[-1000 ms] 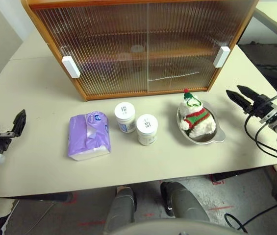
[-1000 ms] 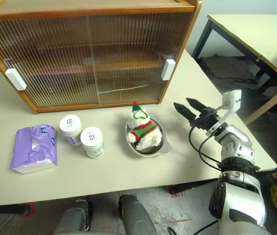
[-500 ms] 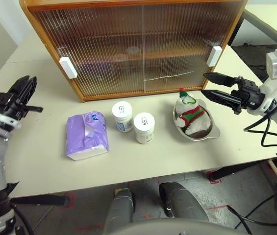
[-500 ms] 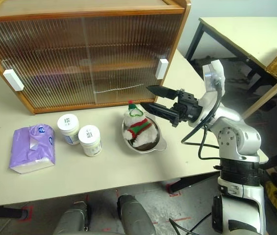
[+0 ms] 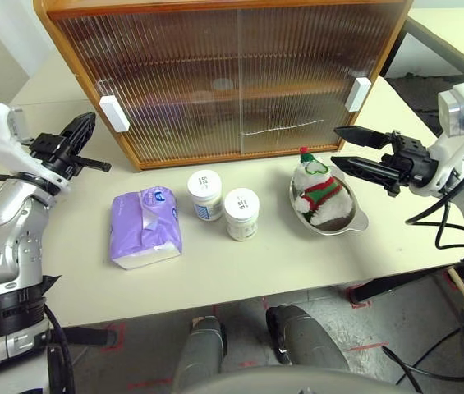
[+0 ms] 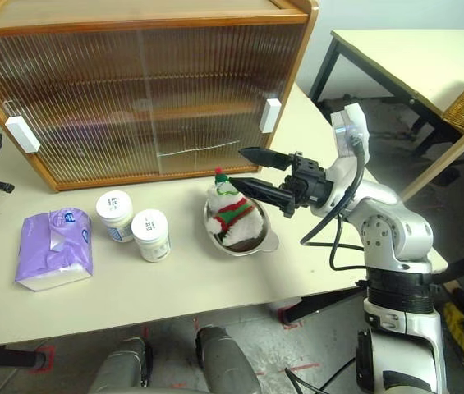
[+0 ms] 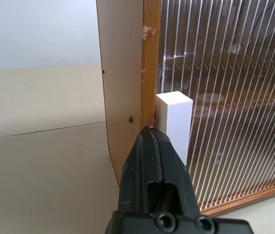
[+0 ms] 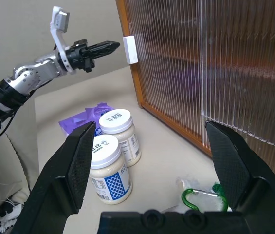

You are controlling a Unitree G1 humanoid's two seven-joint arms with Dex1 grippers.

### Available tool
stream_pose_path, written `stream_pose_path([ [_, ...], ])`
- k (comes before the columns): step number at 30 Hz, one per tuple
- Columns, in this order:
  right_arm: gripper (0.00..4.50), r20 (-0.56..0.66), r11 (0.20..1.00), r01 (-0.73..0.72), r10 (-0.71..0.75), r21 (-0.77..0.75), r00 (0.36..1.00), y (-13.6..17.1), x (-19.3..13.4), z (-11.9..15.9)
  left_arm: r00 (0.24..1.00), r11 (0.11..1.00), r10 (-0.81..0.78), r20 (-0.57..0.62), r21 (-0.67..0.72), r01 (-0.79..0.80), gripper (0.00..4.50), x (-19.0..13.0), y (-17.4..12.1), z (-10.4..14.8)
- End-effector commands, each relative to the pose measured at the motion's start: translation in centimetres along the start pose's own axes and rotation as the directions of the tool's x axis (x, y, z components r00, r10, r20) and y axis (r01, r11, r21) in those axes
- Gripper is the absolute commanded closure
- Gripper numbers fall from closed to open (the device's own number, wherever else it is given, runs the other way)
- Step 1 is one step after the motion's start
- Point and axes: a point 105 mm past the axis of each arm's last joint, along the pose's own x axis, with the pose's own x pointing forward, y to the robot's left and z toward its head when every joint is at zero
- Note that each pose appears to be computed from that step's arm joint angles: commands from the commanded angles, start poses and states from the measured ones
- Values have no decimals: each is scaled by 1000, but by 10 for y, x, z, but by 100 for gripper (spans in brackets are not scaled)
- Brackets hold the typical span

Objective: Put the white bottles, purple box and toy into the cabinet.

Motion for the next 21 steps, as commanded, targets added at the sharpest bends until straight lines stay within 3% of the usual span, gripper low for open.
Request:
stream_pose_path([
  [1, 0, -8, 1000, -16, 16, 0, 1000, 3, 1, -3, 1000, 1000, -23, -15, 20, 24, 449, 3, -3, -4],
  [21, 0, 5, 999, -24, 24, -24, 1000, 7, 5, -1, 989, 989, -149, 1, 9, 149, 449, 34, -28, -6],
])
